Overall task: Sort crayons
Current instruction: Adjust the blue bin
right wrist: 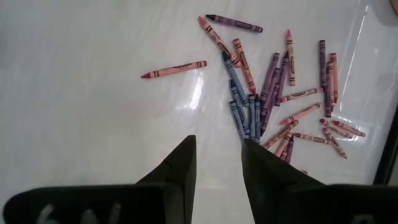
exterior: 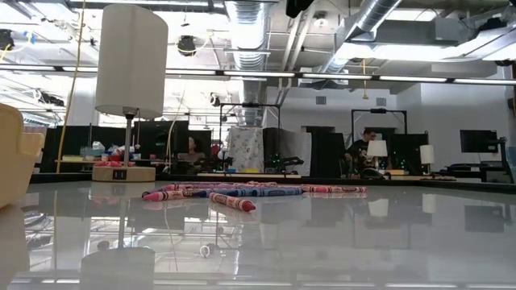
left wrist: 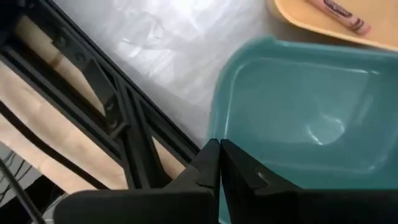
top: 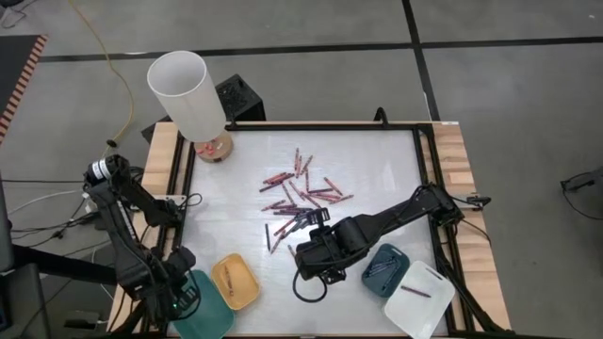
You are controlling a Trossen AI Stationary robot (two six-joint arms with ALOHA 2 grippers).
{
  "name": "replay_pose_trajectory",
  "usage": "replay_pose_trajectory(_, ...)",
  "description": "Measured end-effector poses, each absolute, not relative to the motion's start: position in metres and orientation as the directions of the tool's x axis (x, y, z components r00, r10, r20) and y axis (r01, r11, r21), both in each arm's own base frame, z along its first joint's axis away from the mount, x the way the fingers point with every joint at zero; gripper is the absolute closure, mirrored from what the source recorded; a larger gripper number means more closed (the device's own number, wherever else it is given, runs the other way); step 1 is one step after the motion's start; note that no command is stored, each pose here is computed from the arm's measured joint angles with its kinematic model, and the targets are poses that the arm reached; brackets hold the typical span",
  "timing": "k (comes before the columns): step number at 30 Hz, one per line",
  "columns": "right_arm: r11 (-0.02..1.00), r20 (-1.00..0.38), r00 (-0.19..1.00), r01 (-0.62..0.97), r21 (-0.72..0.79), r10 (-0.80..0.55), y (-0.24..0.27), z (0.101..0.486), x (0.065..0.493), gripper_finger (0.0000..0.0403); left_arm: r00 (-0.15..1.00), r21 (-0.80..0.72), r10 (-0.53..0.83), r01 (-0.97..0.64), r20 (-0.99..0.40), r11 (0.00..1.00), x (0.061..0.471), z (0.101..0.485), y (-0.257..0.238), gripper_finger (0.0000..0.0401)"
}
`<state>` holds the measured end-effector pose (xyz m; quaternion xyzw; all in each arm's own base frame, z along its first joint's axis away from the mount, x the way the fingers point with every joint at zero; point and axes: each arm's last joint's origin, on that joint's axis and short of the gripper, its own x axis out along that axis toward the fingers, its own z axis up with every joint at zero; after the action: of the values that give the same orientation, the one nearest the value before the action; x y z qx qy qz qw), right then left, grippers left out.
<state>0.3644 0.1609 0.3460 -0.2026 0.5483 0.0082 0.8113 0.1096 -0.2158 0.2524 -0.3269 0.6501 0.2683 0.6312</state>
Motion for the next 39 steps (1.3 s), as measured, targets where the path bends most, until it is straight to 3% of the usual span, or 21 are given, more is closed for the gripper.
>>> replay_pose_trajectory(7,0.918,-0.893,0.398,-0.235,-0.321,-0.210,0.161,0.346,0.364,0.0281,0.070,-0.198,-0.214,-0.718,-0.974,0.667,0.111,0.253,-0.232,0.0401)
replay_pose_trajectory(22,0.918,-0.892,0.401,-0.233,-0.320,-0.209,0.161,0.346,0.365,0.0281,-0.036,-0.052,-0.086,-0.552,-0.996,0.832,0.142,0.206,-0.245,0.0401)
replay_pose_trajectory(39,0.922,-0.892,0.401,-0.225,-0.316,-0.208,0.162,0.346,0.364,0.0281,0.097,-0.103,-0.063,-0.491,-0.993,0.865,0.177,0.203,-0.231,0.0401)
